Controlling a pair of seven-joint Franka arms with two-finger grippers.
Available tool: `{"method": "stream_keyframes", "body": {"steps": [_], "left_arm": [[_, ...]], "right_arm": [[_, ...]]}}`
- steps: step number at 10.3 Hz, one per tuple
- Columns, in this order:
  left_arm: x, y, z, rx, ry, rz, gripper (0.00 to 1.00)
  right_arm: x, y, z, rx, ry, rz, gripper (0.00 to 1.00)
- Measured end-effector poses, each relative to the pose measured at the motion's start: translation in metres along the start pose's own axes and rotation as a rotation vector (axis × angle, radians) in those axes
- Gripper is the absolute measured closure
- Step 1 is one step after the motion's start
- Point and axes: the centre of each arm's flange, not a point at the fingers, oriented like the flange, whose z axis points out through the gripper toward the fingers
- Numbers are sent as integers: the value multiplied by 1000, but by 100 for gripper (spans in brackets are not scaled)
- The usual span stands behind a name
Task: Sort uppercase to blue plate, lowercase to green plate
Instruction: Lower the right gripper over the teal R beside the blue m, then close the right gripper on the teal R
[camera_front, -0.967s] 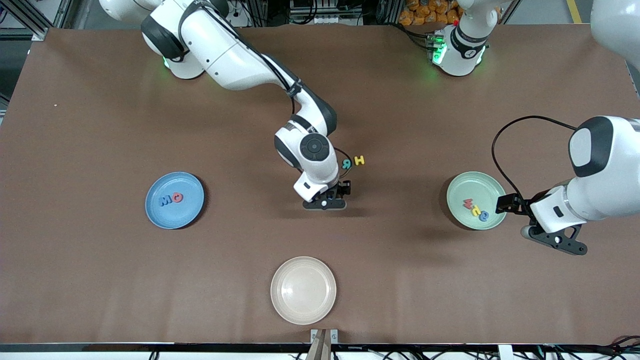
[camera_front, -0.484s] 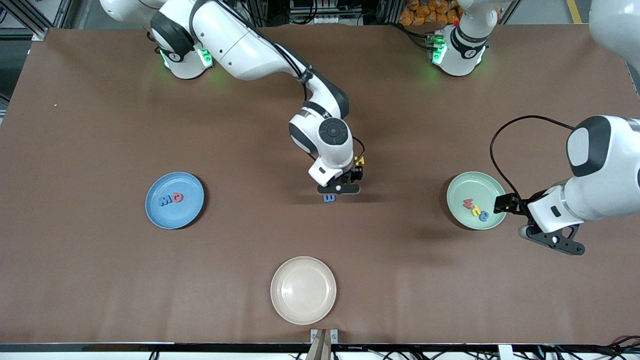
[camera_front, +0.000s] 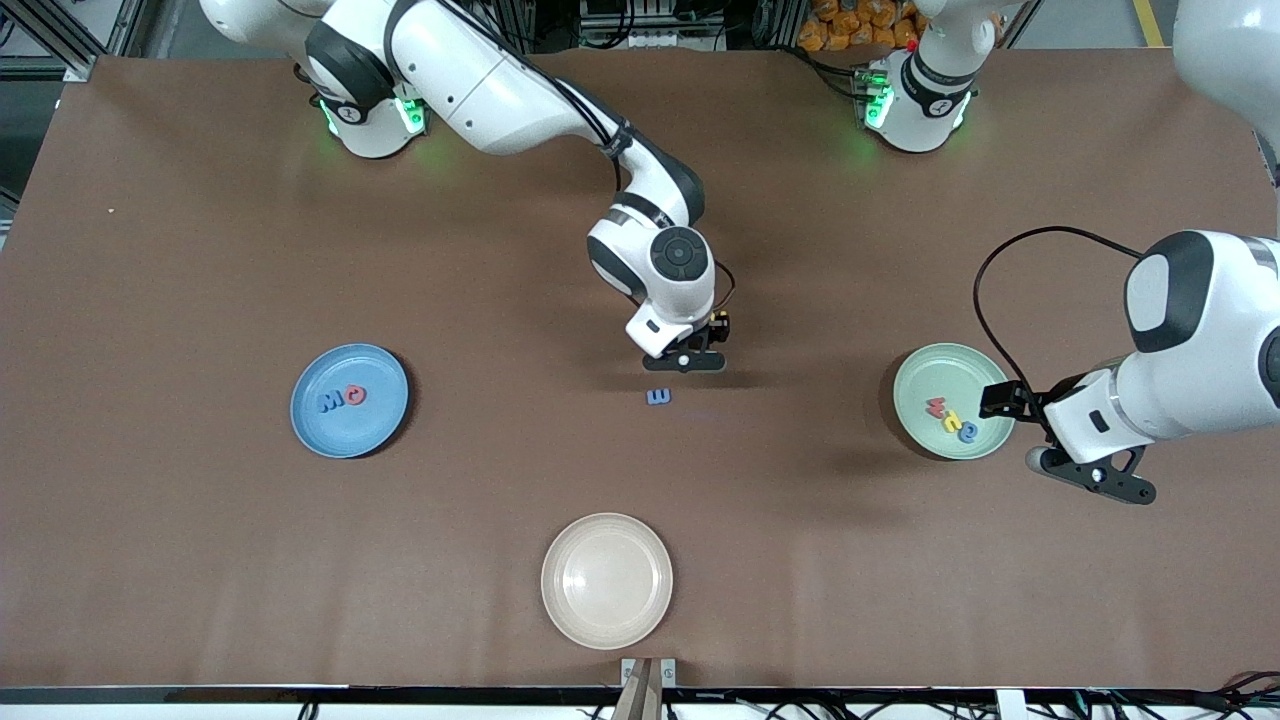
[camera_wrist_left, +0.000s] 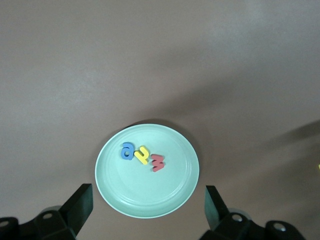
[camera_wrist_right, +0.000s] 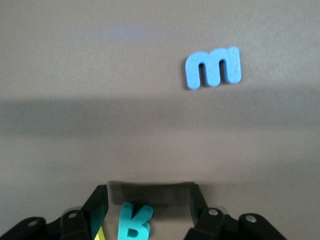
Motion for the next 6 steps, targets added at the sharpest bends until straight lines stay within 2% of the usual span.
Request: {"method": "stream_keyframes", "body": {"steps": [6], "left_arm": [[-2,6,3,-7,-31,-33,4]], "right_arm": [[-20,-6,-7,-2,-25,15,32]]}}
